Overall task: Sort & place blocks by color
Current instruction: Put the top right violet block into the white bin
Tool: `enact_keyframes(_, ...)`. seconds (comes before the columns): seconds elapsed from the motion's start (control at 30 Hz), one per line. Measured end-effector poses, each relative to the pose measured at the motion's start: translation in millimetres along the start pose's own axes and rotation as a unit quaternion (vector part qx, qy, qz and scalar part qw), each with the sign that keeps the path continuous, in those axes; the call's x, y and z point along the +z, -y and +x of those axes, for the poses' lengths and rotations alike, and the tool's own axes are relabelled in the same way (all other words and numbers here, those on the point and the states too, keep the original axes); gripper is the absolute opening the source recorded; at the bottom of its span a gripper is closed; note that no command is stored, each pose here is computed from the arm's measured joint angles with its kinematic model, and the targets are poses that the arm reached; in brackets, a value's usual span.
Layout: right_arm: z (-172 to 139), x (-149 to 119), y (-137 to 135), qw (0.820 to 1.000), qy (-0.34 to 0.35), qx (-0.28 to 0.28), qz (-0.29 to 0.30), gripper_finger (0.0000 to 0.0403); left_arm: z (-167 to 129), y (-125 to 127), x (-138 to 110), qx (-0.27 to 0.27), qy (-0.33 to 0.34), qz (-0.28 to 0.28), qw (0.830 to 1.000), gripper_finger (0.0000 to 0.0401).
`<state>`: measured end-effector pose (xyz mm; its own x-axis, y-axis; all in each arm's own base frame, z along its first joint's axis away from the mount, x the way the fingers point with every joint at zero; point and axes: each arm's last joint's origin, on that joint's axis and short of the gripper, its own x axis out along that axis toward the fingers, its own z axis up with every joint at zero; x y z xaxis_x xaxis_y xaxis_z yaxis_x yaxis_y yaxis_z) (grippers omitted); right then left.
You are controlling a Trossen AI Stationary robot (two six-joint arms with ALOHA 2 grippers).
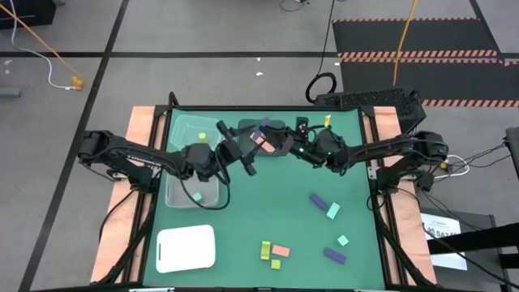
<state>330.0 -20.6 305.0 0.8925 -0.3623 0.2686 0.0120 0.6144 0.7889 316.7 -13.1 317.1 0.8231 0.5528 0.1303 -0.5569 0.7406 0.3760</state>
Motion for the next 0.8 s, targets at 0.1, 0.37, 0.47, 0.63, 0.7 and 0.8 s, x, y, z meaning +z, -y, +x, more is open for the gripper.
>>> enact_keyframes(0.1, 4.4, -4.8, 2.0, 1.0, -0.015, 0.003, 0.004, 0.0085, 1.9, -2.5, -1.3, 0.006, -0.003, 0.0, 1.0, 0.0255)
enact_keyframes(0.37, 5.6, -5.2, 1.6, 1.0, -0.018, 0.002, 0.005, 0.0085, 2.5, -3.1, -1.6, 0.005, -0.002, -0.002, 1.0, 0.0172)
enact_keyframes(0.47, 5.6, -5.0, 1.5, 1.0, -0.016, 0.002, 0.005, 0.0085, 2.5, -3.3, -1.9, 0.009, -0.005, -0.002, 1.0, 0.0109)
enact_keyframes(0.63, 5.7, -5.3, 1.3, 1.0, -0.026, 0.011, -0.012, 0.0148, 1.4, -5.2, -0.2, 0.009, -0.003, -0.018, 1.0, 0.0055)
enact_keyframes(0.7, 5.9, -3.3, 0.4, 0.999, -0.04, 0.029, -0.024, 0.0188, 0.6, -6.3, 1.5, 0.007, 0.001, -0.031, 0.999, 0.0055)
enact_keyframes(0.8, 5.5, 4.3, -0.5, 0.996, -0.064, 0.05, -0.039, 0.0238, -1.3, -8.3, 4.1, 0.007, 0.005, -0.043, 0.999, 0.0055)
